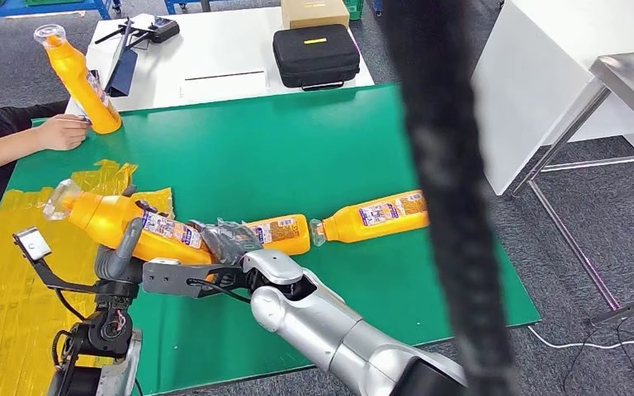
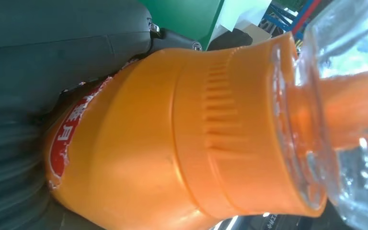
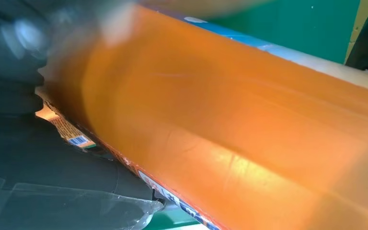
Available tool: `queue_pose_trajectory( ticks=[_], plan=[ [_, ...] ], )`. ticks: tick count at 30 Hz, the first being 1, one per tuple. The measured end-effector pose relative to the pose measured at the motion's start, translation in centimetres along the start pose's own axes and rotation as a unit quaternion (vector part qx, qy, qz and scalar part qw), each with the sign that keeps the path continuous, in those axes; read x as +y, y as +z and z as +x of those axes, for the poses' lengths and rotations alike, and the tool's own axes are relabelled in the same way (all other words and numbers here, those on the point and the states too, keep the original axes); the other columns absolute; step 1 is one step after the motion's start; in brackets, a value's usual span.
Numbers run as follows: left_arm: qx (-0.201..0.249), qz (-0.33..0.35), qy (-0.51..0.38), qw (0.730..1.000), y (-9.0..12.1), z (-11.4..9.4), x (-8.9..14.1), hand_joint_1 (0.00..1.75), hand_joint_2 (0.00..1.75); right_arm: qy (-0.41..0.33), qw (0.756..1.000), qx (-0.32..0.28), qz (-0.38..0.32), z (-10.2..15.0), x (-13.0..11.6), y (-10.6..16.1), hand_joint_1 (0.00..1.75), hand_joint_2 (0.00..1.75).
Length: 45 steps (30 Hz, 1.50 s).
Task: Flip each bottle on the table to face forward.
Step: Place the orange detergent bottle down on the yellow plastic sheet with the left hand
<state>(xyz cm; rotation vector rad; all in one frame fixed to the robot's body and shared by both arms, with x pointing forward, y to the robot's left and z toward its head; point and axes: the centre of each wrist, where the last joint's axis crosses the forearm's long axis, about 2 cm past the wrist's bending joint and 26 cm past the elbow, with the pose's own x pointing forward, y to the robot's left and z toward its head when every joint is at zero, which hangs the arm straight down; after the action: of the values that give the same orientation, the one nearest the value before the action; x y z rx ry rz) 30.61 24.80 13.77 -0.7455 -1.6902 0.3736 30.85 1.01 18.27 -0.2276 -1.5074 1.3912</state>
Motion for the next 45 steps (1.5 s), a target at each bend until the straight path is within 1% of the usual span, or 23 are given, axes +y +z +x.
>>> queue_pose_trajectory(
  ticks=[2,3,6,7,11,13,15,16,19,22,23,24,25,27,29,31,33,34,35,38,41,43,45],
  plan=[
    [-0.002,-0.001,0.006,1.000,0.1,0.0,0.0,1.75,1.75,0.006,1.000,0.000,-0.003,0.0,0.0,0.0,1.10,1.75],
    [-0.002,-0.001,0.008,1.000,0.1,0.0,0.0,1.75,1.75,0.008,1.000,0.000,-0.004,0.0,0.0,0.0,0.82,1.75],
    [-0.005,-0.004,0.009,1.000,0.1,0.2,-0.1,1.75,1.75,0.010,1.000,-0.002,-0.007,0.0,-0.1,0.0,0.00,0.44],
    [-0.008,-0.005,0.008,1.000,0.1,0.2,-0.1,1.75,1.75,0.009,1.000,-0.002,-0.007,-0.1,0.0,0.0,0.00,0.00],
    [-0.046,0.009,-0.041,0.998,-0.6,1.3,-0.1,1.75,1.75,-0.020,1.000,-0.012,-0.012,-0.9,-0.1,0.1,0.00,0.00],
    [-0.075,0.020,-0.081,0.994,-1.5,2.5,-0.1,1.75,1.75,-0.038,0.999,-0.019,-0.025,-1.7,-0.3,0.2,0.00,0.00],
    [-0.115,0.049,-0.150,0.981,-2.2,3.9,0.0,1.75,1.75,-0.058,0.997,-0.029,-0.048,-2.6,-0.6,0.4,0.00,0.00],
    [-0.142,0.071,-0.197,0.967,-2.5,4.6,0.1,1.75,1.75,-0.069,0.995,-0.036,-0.063,-3.0,-0.8,0.7,0.00,0.00],
    [-0.222,0.136,-0.321,0.911,-3.0,6.9,0.2,1.75,1.75,-0.094,0.990,-0.044,-0.098,-4.3,-1.5,1.5,0.00,0.00],
    [-0.263,0.163,-0.371,0.876,-3.3,8.2,0.2,1.75,1.75,-0.101,0.987,-0.041,-0.115,-5.2,-2.1,2.0,0.00,0.00],
    [-0.277,0.176,-0.397,0.857,-3.3,8.5,0.2,1.75,1.75,-0.102,0.987,-0.041,-0.118,-5.4,-2.2,2.1,0.00,0.00],
    [-0.295,0.194,-0.432,0.830,-3.3,8.7,0.2,1.75,1.75,-0.102,0.987,-0.042,-0.119,-5.5,-2.2,2.2,0.00,0.00],
    [-0.313,0.214,-0.474,0.794,-3.3,9.0,0.1,1.75,1.75,-0.101,0.987,-0.043,-0.120,-5.6,-2.2,2.3,0.00,0.00],
    [-0.346,0.244,-0.549,0.720,-3.4,9.5,0.0,1.75,1.75,-0.099,0.987,-0.046,-0.119,-5.9,-2.2,2.4,0.00,0.87],
    [-0.362,0.249,-0.614,0.656,-3.6,9.9,-0.2,1.75,1.75,-0.098,0.987,-0.048,-0.119,-6.1,-2.3,2.5,0.00,1.75],
    [-0.347,0.237,-0.685,0.595,-4.0,9.8,-0.1,1.75,1.75,-0.095,0.987,-0.052,-0.119,-6.2,-2.3,2.6,0.00,1.75],
    [-0.306,0.226,-0.753,0.537,-4.7,9.2,0.3,1.75,1.75,-0.092,0.987,-0.054,-0.117,-6.2,-2.5,2.5,0.00,1.75],
    [-0.280,0.222,-0.780,0.514,-5.2,8.6,0.7,1.75,1.75,-0.090,0.988,-0.055,-0.114,-6.2,-2.6,2.5,0.00,1.75],
    [-0.252,0.217,-0.800,0.499,-5.8,7.9,1.1,1.75,1.75,-0.087,0.989,-0.055,-0.110,-6.2,-2.7,2.5,0.00,1.75],
    [-0.148,0.190,-0.848,0.472,-7.5,5.0,3.0,1.75,1.75,-0.073,0.991,-0.056,-0.094,-6.2,-3.1,2.2,0.00,1.75],
    [-0.040,0.139,-0.885,0.443,-7.8,2.1,5.1,1.75,1.75,-0.053,0.994,-0.055,-0.077,-6.3,-3.3,1.9,0.00,1.75],
    [0.011,0.111,-0.896,0.429,-7.4,0.7,6.2,1.75,1.75,-0.041,0.995,-0.052,-0.068,-6.4,-3.1,1.8,0.00,1.75],
    [0.045,0.090,-0.902,0.421,-6.9,-0.3,7.1,1.75,1.75,-0.035,0.996,-0.050,-0.061,-6.5,-3.0,1.7,0.00,1.75]
  ],
)
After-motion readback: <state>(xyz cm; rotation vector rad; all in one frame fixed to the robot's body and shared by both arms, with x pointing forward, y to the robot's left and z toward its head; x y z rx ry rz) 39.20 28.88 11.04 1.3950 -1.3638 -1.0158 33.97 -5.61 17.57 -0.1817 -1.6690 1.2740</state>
